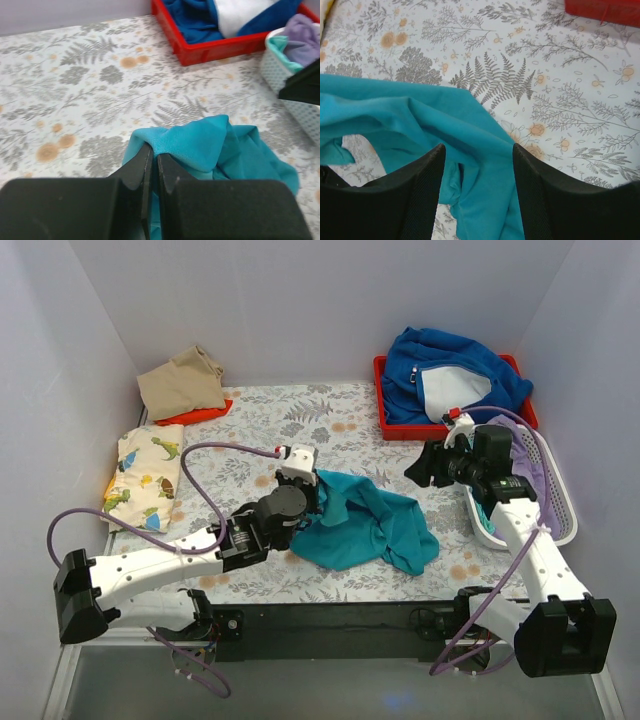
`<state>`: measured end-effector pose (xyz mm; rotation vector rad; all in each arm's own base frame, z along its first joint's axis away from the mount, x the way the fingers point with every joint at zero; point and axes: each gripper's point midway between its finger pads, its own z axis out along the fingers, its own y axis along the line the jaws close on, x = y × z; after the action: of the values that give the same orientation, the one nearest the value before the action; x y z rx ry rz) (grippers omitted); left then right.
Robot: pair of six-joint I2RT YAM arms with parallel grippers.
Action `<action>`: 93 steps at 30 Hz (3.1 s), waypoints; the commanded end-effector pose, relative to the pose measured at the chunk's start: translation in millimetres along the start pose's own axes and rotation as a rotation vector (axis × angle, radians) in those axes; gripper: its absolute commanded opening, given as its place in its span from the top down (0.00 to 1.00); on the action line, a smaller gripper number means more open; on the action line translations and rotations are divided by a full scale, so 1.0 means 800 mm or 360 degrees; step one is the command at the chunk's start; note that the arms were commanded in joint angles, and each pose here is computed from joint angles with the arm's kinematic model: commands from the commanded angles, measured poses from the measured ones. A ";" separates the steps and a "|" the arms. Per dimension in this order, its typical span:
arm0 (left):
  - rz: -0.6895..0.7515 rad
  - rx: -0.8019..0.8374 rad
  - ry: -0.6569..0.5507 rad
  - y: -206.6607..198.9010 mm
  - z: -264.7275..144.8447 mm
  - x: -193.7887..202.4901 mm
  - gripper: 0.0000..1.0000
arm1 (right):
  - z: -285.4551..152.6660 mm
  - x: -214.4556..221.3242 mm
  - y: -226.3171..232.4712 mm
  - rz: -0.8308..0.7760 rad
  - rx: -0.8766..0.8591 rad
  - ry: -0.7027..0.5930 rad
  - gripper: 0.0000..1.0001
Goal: Fold and stack the t-shirts
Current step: Flatten the tshirt out
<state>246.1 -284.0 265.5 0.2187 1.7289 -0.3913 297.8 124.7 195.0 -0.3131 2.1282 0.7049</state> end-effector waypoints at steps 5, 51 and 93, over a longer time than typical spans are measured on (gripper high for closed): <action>0.0147 -0.0342 0.0121 0.085 -0.017 0.000 1.00 | 0.015 0.083 0.037 0.0026 -0.0059 0.0294 0.38; -0.0021 -0.0204 0.0012 0.145 -0.086 -0.142 1.00 | -0.096 0.033 0.134 -0.0189 0.0348 -0.0072 0.99; -0.0198 -0.0054 0.0830 0.089 -0.097 -0.012 1.00 | -0.101 -0.093 0.137 -0.0602 0.0560 -0.0555 0.97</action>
<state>173.4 -189.7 285.7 0.2176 2.3526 -0.5297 222.1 175.9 319.1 -0.4839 1.8197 0.2349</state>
